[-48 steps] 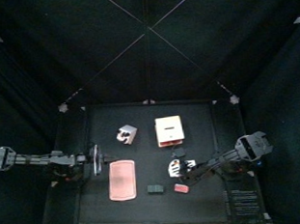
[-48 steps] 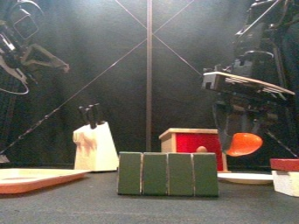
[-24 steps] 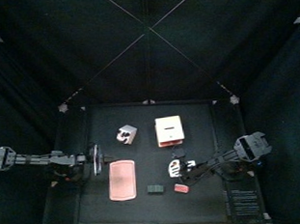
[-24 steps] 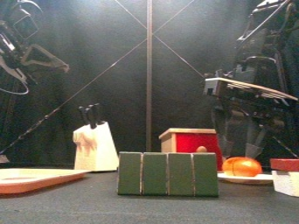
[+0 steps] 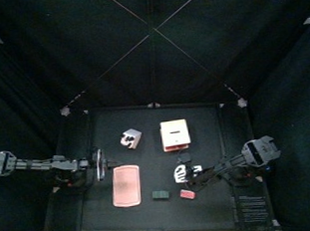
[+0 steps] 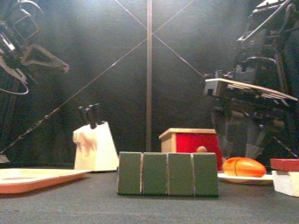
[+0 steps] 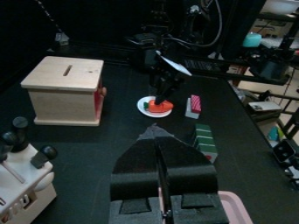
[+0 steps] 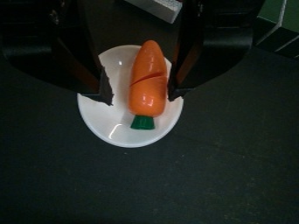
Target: Put carrot on plate
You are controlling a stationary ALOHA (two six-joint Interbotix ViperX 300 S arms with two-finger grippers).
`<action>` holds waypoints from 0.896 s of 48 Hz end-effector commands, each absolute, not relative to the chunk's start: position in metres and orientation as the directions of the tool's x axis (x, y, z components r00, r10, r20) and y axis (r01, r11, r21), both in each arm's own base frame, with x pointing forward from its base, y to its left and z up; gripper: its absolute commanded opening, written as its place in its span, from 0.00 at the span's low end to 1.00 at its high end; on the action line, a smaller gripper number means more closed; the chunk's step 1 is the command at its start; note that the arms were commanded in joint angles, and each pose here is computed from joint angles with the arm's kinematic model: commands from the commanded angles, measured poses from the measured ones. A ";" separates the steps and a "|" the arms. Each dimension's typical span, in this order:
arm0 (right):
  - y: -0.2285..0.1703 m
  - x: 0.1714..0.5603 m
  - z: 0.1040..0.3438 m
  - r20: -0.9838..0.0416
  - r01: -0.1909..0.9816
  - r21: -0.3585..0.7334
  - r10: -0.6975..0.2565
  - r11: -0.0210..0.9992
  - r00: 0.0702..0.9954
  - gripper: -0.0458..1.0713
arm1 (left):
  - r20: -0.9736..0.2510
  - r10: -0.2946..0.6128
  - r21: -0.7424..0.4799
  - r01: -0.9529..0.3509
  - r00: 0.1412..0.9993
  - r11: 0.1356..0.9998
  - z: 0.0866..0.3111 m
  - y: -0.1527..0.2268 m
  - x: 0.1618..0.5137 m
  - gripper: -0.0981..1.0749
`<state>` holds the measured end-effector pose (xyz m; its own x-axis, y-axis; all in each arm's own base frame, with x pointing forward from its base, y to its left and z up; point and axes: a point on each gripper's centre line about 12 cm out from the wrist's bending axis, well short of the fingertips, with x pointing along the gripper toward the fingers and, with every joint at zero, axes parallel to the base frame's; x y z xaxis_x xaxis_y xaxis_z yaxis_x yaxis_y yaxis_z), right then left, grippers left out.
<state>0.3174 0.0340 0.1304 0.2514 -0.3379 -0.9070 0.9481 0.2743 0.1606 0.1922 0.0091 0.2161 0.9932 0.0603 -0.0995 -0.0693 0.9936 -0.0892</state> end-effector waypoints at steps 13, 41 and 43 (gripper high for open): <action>0.033 0.324 0.141 -0.899 0.942 0.197 -0.334 0.271 0.284 0.83 | -0.080 0.065 -0.088 -0.072 0.995 0.994 0.222 0.010 0.194 0.07; 0.035 0.325 0.143 -0.899 0.944 0.197 -0.335 0.266 0.282 0.83 | -0.078 0.067 -0.081 -0.073 0.995 0.994 0.222 0.010 0.194 0.07; 0.035 0.324 0.142 -0.899 0.944 0.195 -0.335 0.267 0.281 0.83 | -0.080 0.067 -0.079 -0.073 0.995 0.994 0.222 0.010 0.195 0.07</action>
<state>0.3194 0.0340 0.1328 0.2539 -0.3412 -0.9050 0.9488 0.2699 0.1644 0.1922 0.0097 0.2161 0.9930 0.0634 -0.0995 -0.0718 0.9940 -0.0831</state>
